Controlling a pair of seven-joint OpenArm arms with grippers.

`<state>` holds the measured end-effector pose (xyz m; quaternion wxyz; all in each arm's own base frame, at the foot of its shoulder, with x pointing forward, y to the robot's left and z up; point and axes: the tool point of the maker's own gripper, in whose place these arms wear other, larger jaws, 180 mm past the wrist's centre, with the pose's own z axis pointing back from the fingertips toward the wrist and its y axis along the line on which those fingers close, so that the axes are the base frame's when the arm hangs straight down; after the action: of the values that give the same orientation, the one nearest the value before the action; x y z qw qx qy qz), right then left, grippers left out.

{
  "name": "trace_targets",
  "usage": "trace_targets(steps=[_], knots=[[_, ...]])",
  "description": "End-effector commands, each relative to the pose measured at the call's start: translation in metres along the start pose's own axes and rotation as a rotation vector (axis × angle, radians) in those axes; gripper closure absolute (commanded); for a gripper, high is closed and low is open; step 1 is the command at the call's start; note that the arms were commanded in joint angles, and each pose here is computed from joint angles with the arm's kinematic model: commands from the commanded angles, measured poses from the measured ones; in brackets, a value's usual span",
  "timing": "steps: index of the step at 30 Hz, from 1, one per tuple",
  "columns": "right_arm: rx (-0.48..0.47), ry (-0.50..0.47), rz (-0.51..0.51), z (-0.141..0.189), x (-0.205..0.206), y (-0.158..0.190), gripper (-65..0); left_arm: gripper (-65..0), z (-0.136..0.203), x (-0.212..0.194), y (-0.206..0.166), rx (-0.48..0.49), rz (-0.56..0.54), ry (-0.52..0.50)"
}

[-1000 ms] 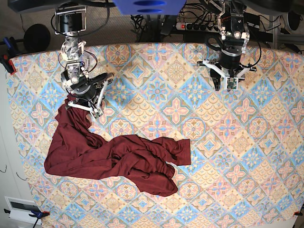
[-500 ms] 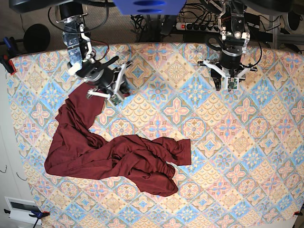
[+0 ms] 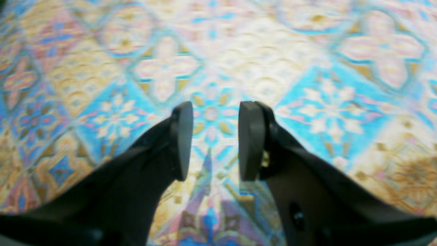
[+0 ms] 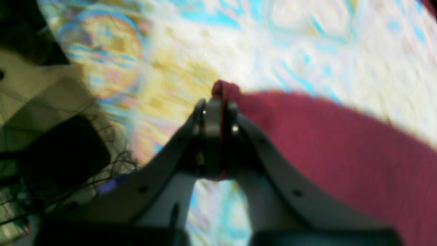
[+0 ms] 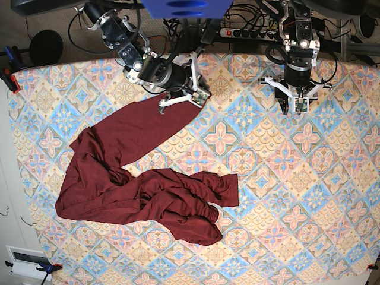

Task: Layout the t-shirt on the table in an organized manner, then fold the t-shirt properly

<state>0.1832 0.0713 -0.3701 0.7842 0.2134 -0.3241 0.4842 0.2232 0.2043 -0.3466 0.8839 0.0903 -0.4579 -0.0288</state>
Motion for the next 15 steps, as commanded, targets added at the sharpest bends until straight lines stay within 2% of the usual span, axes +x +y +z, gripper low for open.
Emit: trace_targets(steps=[1,7,10,15], knots=[[0.011,-0.051,0.060,0.004,0.018,-0.001,-0.7,-22.5,0.001,0.012,0.002,0.002,-0.010,-0.044],[0.091,-0.031,0.347,0.000,0.032,0.012,-0.7,-22.5,0.000,0.013,0.002,0.003,-0.011,-0.047],[0.107,-0.055,0.417,-0.002,0.048,0.017,-0.7,-22.5,0.000,0.013,0.002,0.003,-0.011,-0.047],[0.169,-0.142,0.503,-0.009,0.087,0.049,-0.7,-22.5,0.001,0.013,0.015,0.037,-0.009,-0.047]])
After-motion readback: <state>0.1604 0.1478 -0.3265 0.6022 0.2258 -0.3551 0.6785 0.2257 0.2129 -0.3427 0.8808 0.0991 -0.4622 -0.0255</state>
